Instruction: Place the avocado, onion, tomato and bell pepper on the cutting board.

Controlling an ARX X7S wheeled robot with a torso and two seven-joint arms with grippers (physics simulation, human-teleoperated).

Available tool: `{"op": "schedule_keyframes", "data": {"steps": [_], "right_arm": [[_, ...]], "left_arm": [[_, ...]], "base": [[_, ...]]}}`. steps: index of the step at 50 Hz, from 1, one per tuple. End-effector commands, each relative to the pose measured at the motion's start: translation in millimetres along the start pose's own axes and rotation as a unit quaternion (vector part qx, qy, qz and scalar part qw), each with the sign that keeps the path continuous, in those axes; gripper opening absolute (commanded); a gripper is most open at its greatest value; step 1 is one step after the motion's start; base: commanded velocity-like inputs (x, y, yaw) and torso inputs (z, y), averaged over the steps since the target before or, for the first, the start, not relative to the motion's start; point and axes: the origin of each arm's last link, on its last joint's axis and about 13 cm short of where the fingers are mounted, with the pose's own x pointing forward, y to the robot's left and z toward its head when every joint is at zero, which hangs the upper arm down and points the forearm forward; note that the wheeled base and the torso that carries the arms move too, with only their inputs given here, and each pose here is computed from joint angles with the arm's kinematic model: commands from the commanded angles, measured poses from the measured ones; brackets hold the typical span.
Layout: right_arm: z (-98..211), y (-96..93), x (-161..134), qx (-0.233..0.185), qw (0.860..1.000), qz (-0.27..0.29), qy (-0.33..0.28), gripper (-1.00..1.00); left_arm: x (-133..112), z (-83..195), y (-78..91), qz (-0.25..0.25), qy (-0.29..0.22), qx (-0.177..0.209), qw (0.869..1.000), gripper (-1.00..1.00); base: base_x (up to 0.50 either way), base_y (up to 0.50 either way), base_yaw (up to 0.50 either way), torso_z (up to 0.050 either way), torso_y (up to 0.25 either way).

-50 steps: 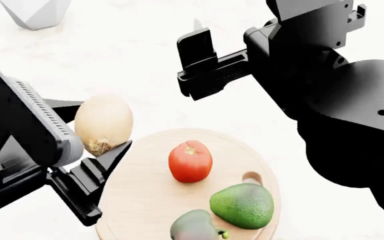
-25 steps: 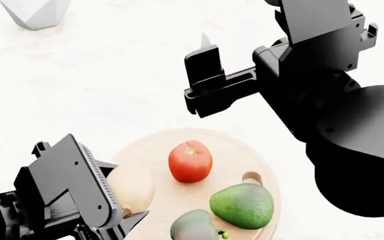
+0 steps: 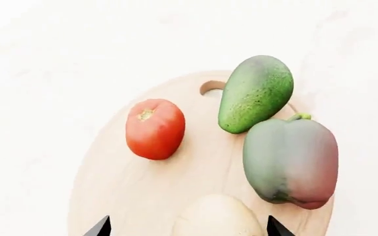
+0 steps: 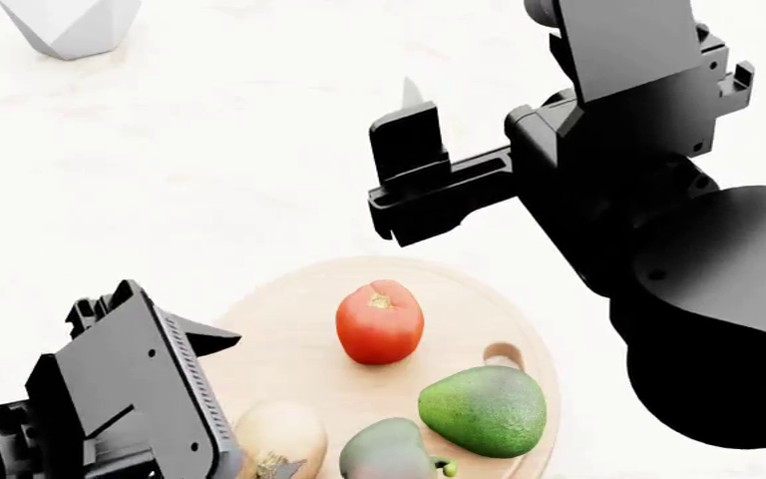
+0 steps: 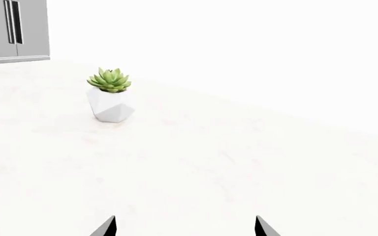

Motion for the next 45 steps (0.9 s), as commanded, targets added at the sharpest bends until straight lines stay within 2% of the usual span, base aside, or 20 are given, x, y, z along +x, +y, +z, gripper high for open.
{"op": "schedule_keyframes", "data": {"steps": [1, 6, 10, 12, 16, 17, 18, 19, 20, 21, 22, 23, 25, 26, 27, 31, 33, 36, 40, 45], "right_arm": [[-1, 0.2, 1, 0.001, 1.000, 0.000, -0.001, 1.00], [0, 0.1, 1, 0.000, 1.000, 0.000, -0.002, 1.00], [0, -0.6, 1, 0.000, 1.000, -0.001, -0.004, 1.00], [1, -0.9, 0, 0.000, 1.000, -0.001, -0.006, 1.00], [0, 0.0, -6, 0.001, 1.000, -0.004, -0.021, 1.00], [0, 2.1, -10, -0.001, 1.000, -0.008, -0.029, 1.00], [-1, 3.5, -12, -0.004, 0.999, -0.010, -0.035, 1.00], [-5, 7.4, -17, -0.011, 0.999, -0.015, -0.050, 1.00], [-6, 9.2, -20, -0.013, 0.998, -0.018, -0.057, 1.00], [-13, 13.0, -23, -0.022, 0.997, -0.029, -0.073, 1.00], [-15, 15.0, -26, -0.028, 0.996, -0.033, -0.081, 1.00], [-20, 21.2, -34, -0.036, 0.994, -0.038, -0.098, 1.00], [-28, 28.9, -44, -0.042, 0.991, -0.047, -0.116, 1.00], [-35, 32.7, -50, -0.047, 0.989, -0.059, -0.125, 1.00], [-42, 36.4, -54, -0.039, 0.989, -0.063, -0.128, 1.00], [-72, 43.6, -66, -0.050, 0.982, -0.110, -0.147, 1.00], [-84, 42.1, -72, -0.063, 0.973, -0.136, -0.175, 1.00], [-103, 40.8, -80, -0.032, 0.972, -0.165, -0.167, 1.00], [-113, 39.8, -92, -0.017, 0.965, -0.201, -0.168, 1.00], [-120, 40.4, -90, -0.027, 0.962, -0.223, -0.158, 1.00]], "left_arm": [[-18, 23, 3.1, 0.015, -0.053, 0.024, 0.998, 1.00], [-42, 52, 11.2, 0.046, -0.114, 0.029, 0.992, 1.00], [-73, 79, 17.0, 0.092, -0.186, 0.025, 0.978, 1.00], [-83, 83, 17.5, 0.113, -0.206, 0.014, 0.972, 1.00], [-95, 75, 15.6, 0.186, -0.251, -0.032, 0.949, 1.00], [-97, 70, 14.3, 0.212, -0.268, -0.059, 0.938, 1.00], [-98, 68, 14.1, 0.240, -0.283, -0.067, 0.926, 1.00], [-100, 64, 10.3, 0.282, -0.306, -0.089, 0.905, 1.00], [-102, 61, 6.8, 0.290, -0.312, -0.101, 0.899, 1.00], [-101, 54, -0.1, 0.315, -0.326, -0.098, 0.886, 1.00], [-101, 51, -2.6, 0.319, -0.329, -0.110, 0.882, 1.00], [-99, 45, -7.2, 0.341, -0.339, -0.124, 0.868, 1.00], [-96, 36, -13.0, 0.370, -0.348, -0.140, 0.850, 1.00], [-92, 28, -17.6, 0.384, -0.348, -0.138, 0.844, 1.00], [-89, 21, -22.6, 0.387, -0.351, -0.156, 0.839, 1.00], [-84, 4, -34.4, 0.410, -0.356, -0.167, 0.823, 1.00], [-81, -4, -39.4, 0.413, -0.347, -0.191, 0.820, 1.00], [-75, -19, -46.0, 0.423, -0.337, -0.210, 0.815, 1.00], [-76, -28, -51.5, 0.437, -0.345, -0.228, 0.799, 1.00], [-71, -37, -53.8, 0.447, -0.340, -0.231, 0.795, 1.00]], "base": [[0.00, 0.00, 0.00, 0.000, 0.000], [0.00, 0.00, 0.00, 0.000, 0.000], [0.00, 0.00, 0.00, 0.000, 0.002], [0.00, 0.00, 0.00, 0.000, 0.000], [0.00, 0.00, 0.00, 0.000, 0.000], [0.00, 0.00, 0.00, 0.000, 0.000], [0.00, 0.00, 0.00, 0.000, 0.000], [0.00, 0.00, 0.00, 0.000, 0.000], [0.00, 0.00, 0.00, 0.000, 0.000], [0.00, 0.00, 0.00, 0.000, 0.000], [0.00, 0.00, 0.00, 0.000, 0.000], [0.00, 0.00, 0.00, 0.000, 0.000], [0.00, 0.00, 0.00, 0.000, 0.000], [0.00, 0.00, 0.00, 0.000, 0.000], [0.00, 0.00, 0.00, 0.000, 0.000], [0.00, 0.00, 0.00, 0.000, 0.000], [0.00, 0.00, 0.00, 0.000, 0.000], [0.00, 0.00, 0.00, 0.000, 0.000], [0.00, 0.00, 0.00, 0.000, 0.000], [0.00, 0.00, 0.00, 0.000, 0.000]]}}
